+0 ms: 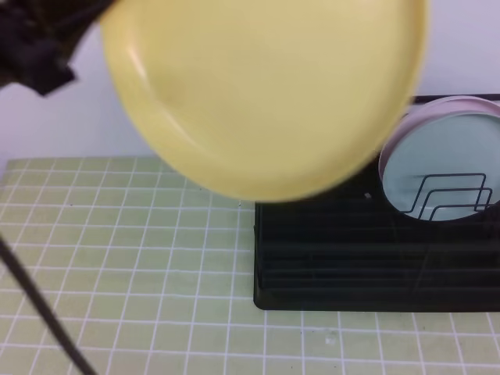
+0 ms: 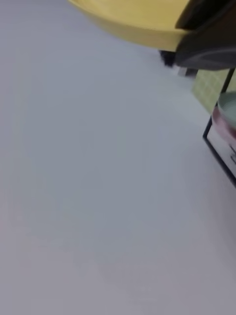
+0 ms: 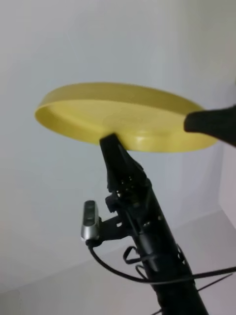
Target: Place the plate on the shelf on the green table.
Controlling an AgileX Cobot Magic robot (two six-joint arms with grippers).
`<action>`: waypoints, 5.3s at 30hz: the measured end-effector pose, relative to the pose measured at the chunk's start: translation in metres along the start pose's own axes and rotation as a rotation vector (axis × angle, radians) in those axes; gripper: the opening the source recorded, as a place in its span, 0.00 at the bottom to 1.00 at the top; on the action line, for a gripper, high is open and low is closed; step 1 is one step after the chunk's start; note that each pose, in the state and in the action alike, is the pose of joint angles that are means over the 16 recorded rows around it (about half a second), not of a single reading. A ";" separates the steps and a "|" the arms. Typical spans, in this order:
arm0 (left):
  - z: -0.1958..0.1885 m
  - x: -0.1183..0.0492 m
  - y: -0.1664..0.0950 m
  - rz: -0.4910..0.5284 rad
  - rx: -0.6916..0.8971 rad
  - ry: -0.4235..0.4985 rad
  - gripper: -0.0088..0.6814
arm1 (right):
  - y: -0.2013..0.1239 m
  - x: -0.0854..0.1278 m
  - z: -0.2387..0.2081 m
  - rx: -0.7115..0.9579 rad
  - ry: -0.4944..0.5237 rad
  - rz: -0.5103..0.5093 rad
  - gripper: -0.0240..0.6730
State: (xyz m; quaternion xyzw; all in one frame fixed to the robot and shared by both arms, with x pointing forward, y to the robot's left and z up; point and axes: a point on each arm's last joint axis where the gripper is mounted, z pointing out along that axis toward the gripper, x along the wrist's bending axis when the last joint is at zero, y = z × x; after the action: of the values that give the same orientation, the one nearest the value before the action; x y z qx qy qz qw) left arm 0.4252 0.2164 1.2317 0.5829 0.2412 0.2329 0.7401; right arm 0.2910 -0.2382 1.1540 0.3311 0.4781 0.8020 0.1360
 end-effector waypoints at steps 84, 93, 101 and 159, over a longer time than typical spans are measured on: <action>0.000 -0.011 -0.063 0.275 0.313 0.675 0.01 | 0.080 -0.195 0.146 1.085 -0.142 -1.172 0.03; -0.001 -0.010 -0.064 0.238 0.302 0.681 0.01 | 0.064 -0.231 0.154 1.139 -0.120 -1.239 0.03; -0.001 -0.010 -0.064 0.235 0.301 0.681 0.01 | 0.053 -0.248 0.159 1.146 -0.093 -1.248 0.04; 0.002 -0.013 -0.064 0.257 0.300 0.639 0.01 | 0.010 -0.272 0.168 1.241 0.000 -1.053 0.48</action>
State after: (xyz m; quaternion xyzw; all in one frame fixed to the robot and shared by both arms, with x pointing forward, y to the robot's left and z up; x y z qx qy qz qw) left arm 0.4201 0.1933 1.1705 0.6083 0.4162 0.4563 0.4986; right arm 0.6048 -0.2748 1.1074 0.0780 0.9286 0.2219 0.2869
